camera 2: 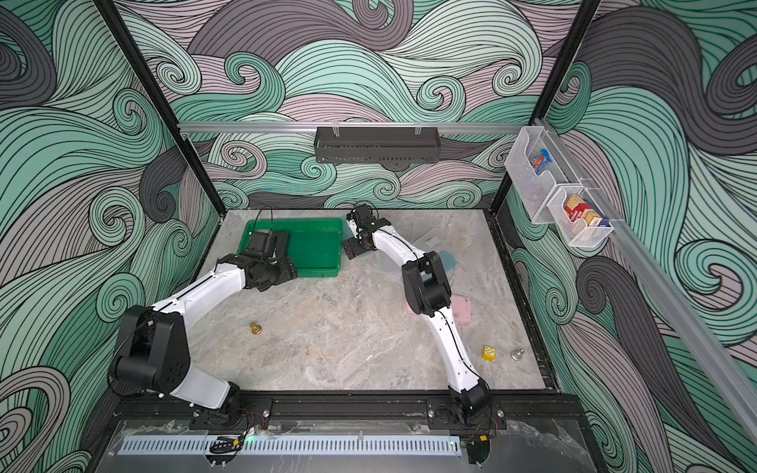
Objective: Put the pencil case into the storage box
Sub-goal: Move the pencil case to the center of the board.
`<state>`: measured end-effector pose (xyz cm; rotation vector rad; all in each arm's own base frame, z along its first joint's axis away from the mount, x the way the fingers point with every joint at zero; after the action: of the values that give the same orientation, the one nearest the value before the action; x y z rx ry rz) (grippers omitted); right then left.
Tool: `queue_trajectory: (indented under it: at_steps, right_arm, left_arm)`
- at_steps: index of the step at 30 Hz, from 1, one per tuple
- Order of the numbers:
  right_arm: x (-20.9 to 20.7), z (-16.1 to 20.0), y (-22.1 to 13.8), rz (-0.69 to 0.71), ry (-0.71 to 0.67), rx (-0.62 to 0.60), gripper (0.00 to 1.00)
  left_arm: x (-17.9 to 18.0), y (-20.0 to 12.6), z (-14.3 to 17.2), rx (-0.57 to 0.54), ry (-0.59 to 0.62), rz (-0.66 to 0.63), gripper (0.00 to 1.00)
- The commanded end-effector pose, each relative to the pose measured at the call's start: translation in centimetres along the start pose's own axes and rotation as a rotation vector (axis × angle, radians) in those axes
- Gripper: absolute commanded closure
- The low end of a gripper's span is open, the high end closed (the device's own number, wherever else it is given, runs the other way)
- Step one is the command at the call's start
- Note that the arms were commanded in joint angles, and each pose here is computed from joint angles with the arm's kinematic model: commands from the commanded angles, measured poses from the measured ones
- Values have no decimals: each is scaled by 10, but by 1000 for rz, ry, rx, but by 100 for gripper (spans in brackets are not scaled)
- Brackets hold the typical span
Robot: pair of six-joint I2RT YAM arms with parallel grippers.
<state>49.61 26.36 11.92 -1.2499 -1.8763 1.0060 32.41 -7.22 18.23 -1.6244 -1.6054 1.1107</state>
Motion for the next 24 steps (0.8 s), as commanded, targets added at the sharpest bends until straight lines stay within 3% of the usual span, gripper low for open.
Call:
queue_trajectory:
  at_steps: [1, 12, 20, 24]
  right_arm:
    - [2, 2, 9, -43, -24, 19, 1]
    - [-11, 5, 18, -41, -18, 39, 1]
    - [-20, 24, 16, -38, -21, 100, 25]
    - [-22, 40, 9, -24, -8, 143, 29]
  left_arm:
    - [2, 2, -1, -6, 10, -16, 19]
    - [3, 0, 1, -5, 8, -15, 19]
    - [3, 4, 3, 0, 8, -16, 19]
    - [4, 5, 3, 2, 8, -19, 19]
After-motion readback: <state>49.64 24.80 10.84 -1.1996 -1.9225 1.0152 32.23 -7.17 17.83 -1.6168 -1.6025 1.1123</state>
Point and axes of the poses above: each gripper's point midway between its finger pads, its own y axis out along the fingers, its own x axis along the line the jaws close on, z = x × y, the point moved 9 cm from there along -y, back along the fingers, and after that the axes turned 12 degrees about y, right-handed, at the moved point
